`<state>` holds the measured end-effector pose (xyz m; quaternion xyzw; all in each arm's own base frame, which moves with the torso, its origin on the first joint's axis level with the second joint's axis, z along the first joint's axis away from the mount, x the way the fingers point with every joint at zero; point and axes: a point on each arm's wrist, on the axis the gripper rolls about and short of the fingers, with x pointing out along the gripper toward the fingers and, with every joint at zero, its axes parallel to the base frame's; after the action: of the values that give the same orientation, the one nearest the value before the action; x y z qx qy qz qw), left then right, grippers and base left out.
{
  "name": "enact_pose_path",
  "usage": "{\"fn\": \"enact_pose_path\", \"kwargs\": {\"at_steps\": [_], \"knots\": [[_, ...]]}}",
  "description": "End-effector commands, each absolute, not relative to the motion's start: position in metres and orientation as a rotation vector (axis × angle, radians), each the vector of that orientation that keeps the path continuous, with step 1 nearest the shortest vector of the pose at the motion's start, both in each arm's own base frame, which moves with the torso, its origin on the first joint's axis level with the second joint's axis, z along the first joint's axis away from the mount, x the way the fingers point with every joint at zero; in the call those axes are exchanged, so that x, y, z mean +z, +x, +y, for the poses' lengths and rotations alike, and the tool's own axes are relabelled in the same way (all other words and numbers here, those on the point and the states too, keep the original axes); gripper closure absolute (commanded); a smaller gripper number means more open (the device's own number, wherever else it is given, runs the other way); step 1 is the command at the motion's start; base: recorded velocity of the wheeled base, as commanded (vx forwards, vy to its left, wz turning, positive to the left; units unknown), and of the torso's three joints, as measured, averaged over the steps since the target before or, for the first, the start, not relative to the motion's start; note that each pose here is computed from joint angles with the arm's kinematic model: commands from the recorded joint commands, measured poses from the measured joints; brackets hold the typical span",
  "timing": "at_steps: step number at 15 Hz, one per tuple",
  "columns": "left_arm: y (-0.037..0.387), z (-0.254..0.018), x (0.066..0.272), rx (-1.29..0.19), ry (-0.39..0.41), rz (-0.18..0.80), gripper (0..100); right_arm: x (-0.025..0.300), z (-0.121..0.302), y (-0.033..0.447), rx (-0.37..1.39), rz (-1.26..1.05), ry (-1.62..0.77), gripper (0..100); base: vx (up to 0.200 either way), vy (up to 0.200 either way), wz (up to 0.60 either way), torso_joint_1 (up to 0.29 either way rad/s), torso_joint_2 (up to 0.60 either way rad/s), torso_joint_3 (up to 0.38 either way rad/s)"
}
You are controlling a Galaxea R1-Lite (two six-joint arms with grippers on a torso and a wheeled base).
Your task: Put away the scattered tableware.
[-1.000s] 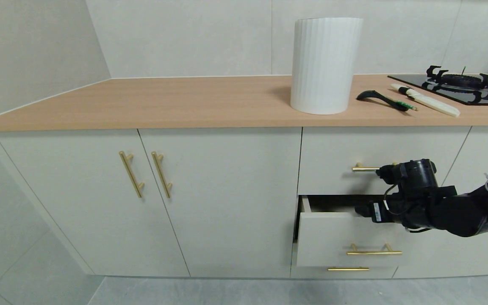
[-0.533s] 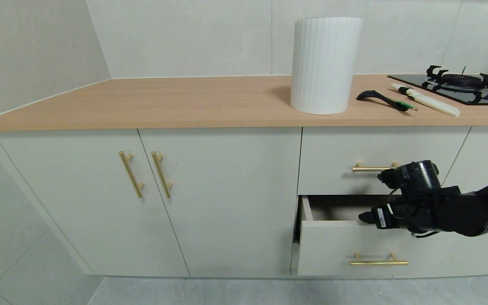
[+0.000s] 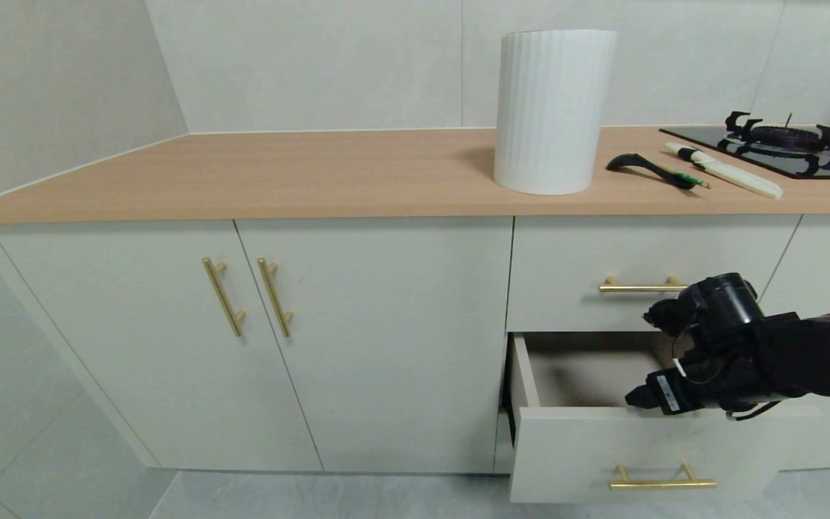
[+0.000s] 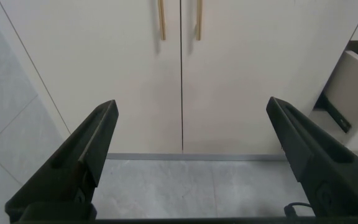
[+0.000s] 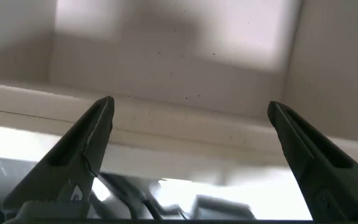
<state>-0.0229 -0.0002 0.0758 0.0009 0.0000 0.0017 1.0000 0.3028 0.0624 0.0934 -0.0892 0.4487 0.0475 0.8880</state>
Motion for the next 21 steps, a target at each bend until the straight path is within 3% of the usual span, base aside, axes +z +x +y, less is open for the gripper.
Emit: {"fn": "enact_pose_path", "kwargs": {"at_steps": [1, 14, 21], "knots": [[-0.023, 0.0, 0.076, 0.003, 0.002, 0.0, 0, 0.097, 0.063, 0.3, 0.105, 0.928, -0.194, 0, 0.0, 0.0, 0.0, 0.0, 0.0, 0.0], [-0.023, 0.0, 0.076, 0.003, 0.002, 0.0, 0, 0.112, 0.076, 0.242, 0.255, 1.216, -0.403, 0, 0.0, 0.0, 0.0, 0.0, 0.0, 0.0], [-0.023, 0.0, 0.076, 0.003, 0.002, 0.002, 0, 0.104, 0.086, 0.21, 0.317, 1.389, -0.584, 0, 0.0, 0.0, 0.0, 0.0, 0.0, 0.0]]}}
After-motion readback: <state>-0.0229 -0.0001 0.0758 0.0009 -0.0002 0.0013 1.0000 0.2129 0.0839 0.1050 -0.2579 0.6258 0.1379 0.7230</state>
